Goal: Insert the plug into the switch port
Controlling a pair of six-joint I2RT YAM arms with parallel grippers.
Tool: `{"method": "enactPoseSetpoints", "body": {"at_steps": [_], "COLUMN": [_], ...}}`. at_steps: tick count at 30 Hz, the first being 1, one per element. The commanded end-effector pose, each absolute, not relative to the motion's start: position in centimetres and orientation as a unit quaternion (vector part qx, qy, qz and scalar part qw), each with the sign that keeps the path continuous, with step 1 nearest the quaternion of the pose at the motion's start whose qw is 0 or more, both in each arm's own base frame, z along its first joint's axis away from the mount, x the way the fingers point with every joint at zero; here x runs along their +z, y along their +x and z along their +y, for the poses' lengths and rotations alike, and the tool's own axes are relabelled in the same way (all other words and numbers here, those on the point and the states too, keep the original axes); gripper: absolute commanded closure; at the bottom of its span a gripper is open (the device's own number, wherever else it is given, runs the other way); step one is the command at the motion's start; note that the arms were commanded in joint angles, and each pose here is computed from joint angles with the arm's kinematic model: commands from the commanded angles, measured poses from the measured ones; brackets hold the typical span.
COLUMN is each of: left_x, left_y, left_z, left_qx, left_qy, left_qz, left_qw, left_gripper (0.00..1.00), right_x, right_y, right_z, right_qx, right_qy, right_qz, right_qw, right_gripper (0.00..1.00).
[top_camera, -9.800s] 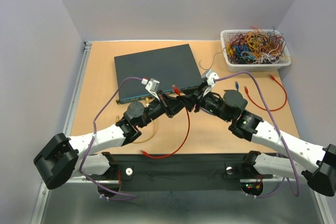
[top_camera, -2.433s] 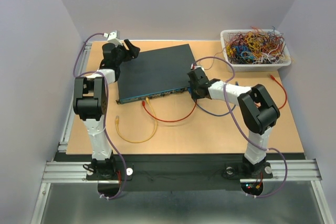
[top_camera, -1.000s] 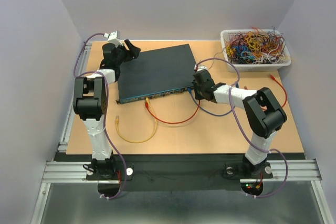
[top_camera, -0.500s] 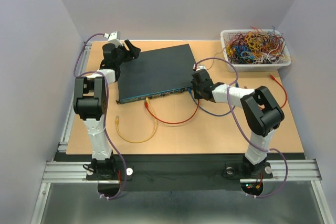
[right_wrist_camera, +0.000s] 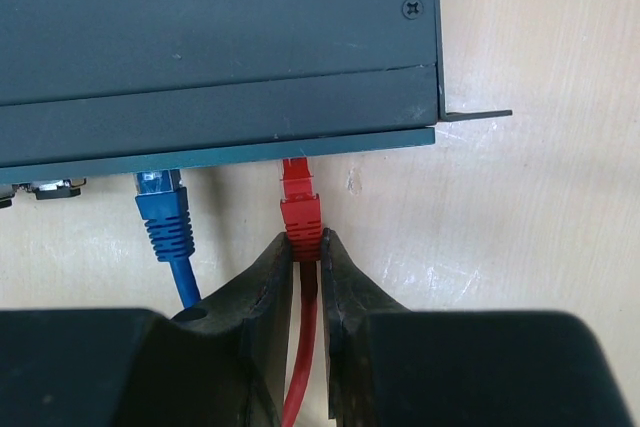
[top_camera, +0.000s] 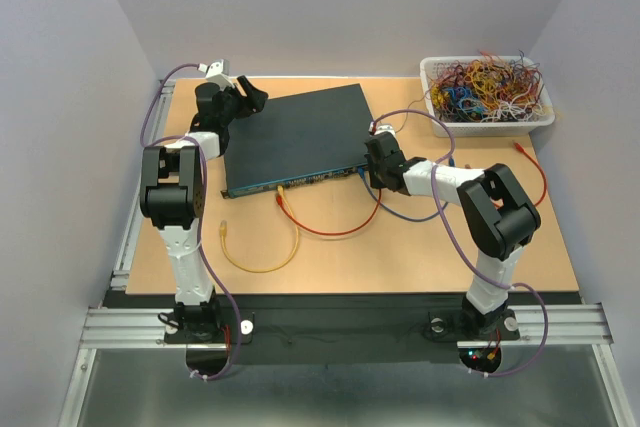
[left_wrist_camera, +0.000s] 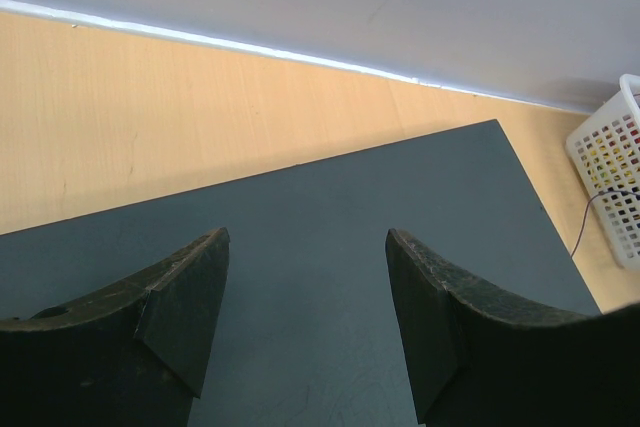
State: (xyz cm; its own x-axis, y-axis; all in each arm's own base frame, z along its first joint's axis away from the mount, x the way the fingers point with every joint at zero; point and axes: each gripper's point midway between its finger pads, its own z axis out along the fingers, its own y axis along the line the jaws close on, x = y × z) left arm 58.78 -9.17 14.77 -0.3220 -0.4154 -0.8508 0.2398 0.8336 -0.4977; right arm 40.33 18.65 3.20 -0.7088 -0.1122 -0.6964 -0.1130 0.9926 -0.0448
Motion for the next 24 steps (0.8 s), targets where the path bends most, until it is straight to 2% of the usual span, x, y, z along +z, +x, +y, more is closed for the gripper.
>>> {"method": "enactPoseSetpoints", "body": {"at_steps": [1, 24], "left_x": [16.8, 16.2], "left_y": [59.3, 59.4], "left_z": [-8.9, -8.6], "left_qx": [-0.288, -0.288], "left_qy": [-0.047, -0.051], "left_qz": [0.744, 0.747], "left_qw": [0.601, 0.597], "left_gripper": [0.26, 0.25], "right_x": [5.5, 9.3], "right_y": [43.2, 49.2], "right_z": [19.1, 23.0], "right_qx": [0.002, 0.038], "right_qy": [-0.031, -0.029], "right_qz": [0.905, 0.880], "right_qw": [0.423, 0.472], "right_gripper": [1.00, 0.99]}}
